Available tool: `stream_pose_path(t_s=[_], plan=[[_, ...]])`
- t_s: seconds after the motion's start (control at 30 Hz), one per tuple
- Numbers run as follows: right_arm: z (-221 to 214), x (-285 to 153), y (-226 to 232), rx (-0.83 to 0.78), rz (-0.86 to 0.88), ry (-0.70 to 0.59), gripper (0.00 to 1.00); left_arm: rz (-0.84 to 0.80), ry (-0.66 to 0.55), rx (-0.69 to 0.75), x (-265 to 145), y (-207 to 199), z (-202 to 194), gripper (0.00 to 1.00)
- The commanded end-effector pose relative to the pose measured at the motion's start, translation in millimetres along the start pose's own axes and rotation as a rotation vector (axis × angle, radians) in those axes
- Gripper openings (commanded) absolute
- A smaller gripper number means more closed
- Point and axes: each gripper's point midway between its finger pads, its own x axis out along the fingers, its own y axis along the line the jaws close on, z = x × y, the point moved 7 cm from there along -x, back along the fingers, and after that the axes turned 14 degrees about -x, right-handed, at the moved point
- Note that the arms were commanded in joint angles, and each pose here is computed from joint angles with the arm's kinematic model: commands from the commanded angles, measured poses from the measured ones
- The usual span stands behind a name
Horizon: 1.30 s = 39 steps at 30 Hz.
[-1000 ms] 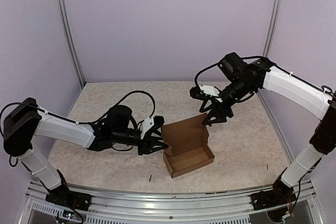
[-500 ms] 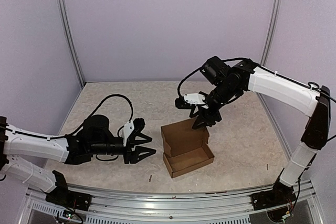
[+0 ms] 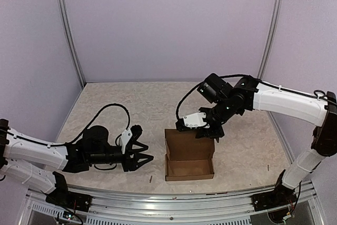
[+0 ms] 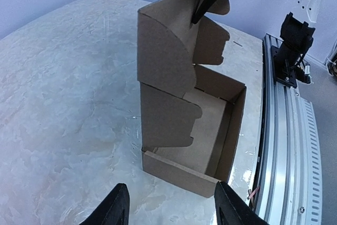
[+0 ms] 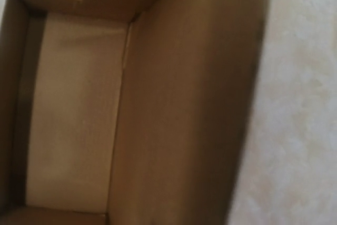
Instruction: Fold the paper box
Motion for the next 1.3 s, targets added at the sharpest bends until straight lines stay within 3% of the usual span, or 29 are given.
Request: stream_pose_path(t_s=[0.0, 0.43, 0.93, 1.03, 1.27], plan=[[-1, -8, -6, -0.011, -0.121, 0.033, 0.13, 0.029, -0.014, -0.024, 5, 3, -2, 0.54], [-12, 12, -30, -0.038, -0.393, 0.223, 0.07, 0.238, -0.083, -0.045, 17, 27, 5, 0.51], [-13, 45, -24, 0.09, -0.446, 0.22, 0.12, 0.419, -0.208, -0.094, -21, 43, 9, 0.52], [-15, 52, -17, 0.099, -0.437, 0.22, 0.15, 0.437, -0.219, -0.106, -25, 45, 8, 0.52], [-12, 57, -2, 0.127, -0.35, 0.174, 0.4, 0.458, -0.212, -0.112, -27, 48, 6, 0.52]])
